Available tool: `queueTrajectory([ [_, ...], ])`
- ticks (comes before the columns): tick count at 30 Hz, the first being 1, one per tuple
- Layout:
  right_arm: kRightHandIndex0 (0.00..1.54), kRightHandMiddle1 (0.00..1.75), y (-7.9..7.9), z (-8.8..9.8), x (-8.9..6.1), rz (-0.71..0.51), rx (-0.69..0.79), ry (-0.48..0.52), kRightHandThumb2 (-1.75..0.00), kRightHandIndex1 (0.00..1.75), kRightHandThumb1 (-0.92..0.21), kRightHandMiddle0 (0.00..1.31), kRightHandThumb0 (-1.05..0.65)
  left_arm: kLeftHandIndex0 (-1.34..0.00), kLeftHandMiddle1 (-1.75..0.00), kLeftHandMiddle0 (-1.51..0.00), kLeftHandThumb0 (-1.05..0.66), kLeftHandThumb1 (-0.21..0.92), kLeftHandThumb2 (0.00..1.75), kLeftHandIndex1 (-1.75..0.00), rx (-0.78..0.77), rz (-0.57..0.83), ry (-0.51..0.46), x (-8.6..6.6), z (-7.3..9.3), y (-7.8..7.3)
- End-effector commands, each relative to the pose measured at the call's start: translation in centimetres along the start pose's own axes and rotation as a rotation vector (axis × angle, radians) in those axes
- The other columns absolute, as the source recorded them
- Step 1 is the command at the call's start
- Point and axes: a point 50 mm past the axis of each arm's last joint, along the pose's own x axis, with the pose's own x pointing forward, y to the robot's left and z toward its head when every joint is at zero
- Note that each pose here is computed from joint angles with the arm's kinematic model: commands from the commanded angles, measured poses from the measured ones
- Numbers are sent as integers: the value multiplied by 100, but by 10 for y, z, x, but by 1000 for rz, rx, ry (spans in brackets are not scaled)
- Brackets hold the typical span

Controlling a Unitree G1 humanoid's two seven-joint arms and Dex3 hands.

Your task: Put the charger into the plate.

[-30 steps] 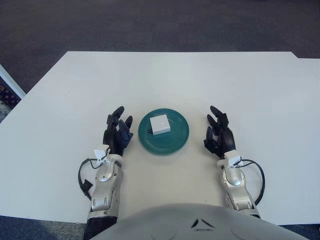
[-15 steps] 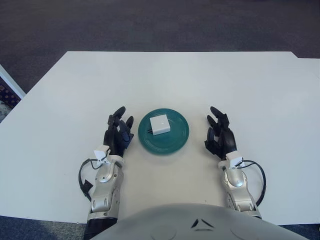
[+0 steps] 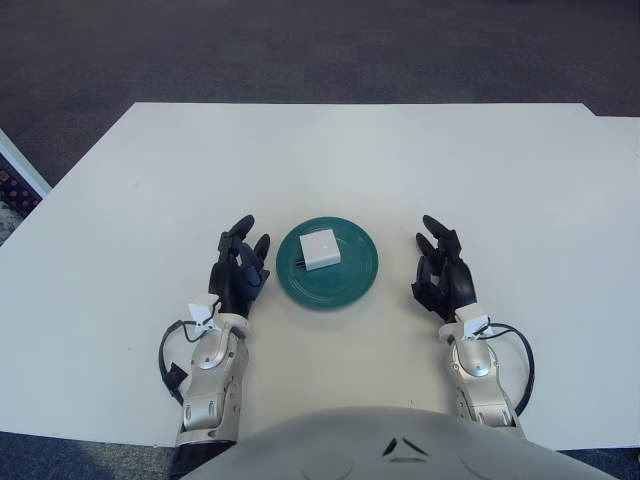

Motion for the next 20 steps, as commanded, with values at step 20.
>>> queueTrajectory([
  [20,35,59,-5,-15,-12,-13,40,141,-88,1,-92,0,-74,-7,-1,-44,-95,92,93,-75,-6,-9,73,-6,-12,0],
])
